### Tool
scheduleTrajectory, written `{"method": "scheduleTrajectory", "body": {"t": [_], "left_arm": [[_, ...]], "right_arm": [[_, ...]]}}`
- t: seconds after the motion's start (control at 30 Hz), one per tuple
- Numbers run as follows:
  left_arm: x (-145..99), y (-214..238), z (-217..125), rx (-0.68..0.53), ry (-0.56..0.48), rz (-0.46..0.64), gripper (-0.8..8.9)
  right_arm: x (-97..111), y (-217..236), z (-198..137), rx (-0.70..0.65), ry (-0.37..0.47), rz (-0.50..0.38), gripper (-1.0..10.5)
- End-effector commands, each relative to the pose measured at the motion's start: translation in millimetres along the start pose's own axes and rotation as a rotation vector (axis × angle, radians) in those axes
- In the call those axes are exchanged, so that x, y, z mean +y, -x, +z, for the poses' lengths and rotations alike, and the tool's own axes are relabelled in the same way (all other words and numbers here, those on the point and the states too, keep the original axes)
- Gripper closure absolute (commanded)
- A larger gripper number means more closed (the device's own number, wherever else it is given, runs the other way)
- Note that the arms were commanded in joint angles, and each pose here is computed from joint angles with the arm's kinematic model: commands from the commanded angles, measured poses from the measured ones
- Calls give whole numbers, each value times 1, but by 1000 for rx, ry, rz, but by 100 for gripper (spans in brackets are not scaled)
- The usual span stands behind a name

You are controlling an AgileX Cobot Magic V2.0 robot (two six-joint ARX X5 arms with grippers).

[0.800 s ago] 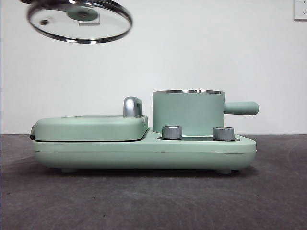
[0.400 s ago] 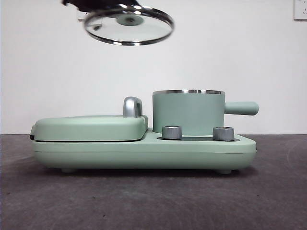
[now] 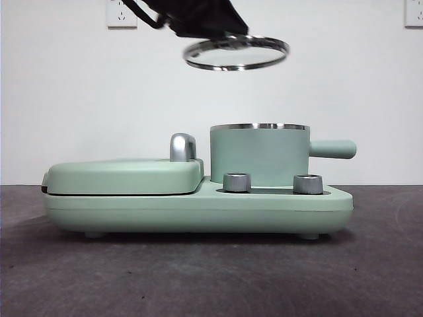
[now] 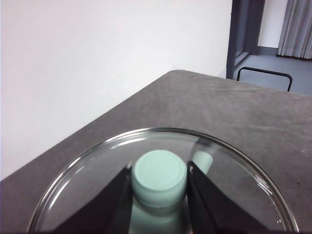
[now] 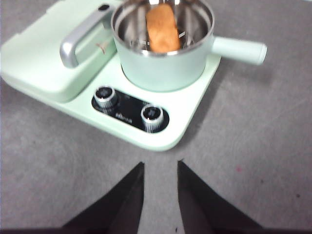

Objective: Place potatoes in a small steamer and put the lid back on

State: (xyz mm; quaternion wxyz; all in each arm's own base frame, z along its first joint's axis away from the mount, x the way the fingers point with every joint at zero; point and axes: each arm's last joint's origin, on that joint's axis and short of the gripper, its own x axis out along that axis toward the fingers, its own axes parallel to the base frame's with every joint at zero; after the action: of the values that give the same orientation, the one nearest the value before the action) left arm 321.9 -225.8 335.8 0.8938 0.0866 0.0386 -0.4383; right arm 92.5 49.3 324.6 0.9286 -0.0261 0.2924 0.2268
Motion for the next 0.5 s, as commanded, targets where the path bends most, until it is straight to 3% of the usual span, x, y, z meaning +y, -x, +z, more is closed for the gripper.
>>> {"method": "scheduleTrajectory", "body": {"t": [0.03,0.5], "left_arm": [[-2,-15,6,-67,-37,-8,802],[0,-59,-39,-36,-28,-19,802]], "right_arm": [[1,1,1,5,-13,2,845],[0,1,-3,44,-16,-5,845]]}}
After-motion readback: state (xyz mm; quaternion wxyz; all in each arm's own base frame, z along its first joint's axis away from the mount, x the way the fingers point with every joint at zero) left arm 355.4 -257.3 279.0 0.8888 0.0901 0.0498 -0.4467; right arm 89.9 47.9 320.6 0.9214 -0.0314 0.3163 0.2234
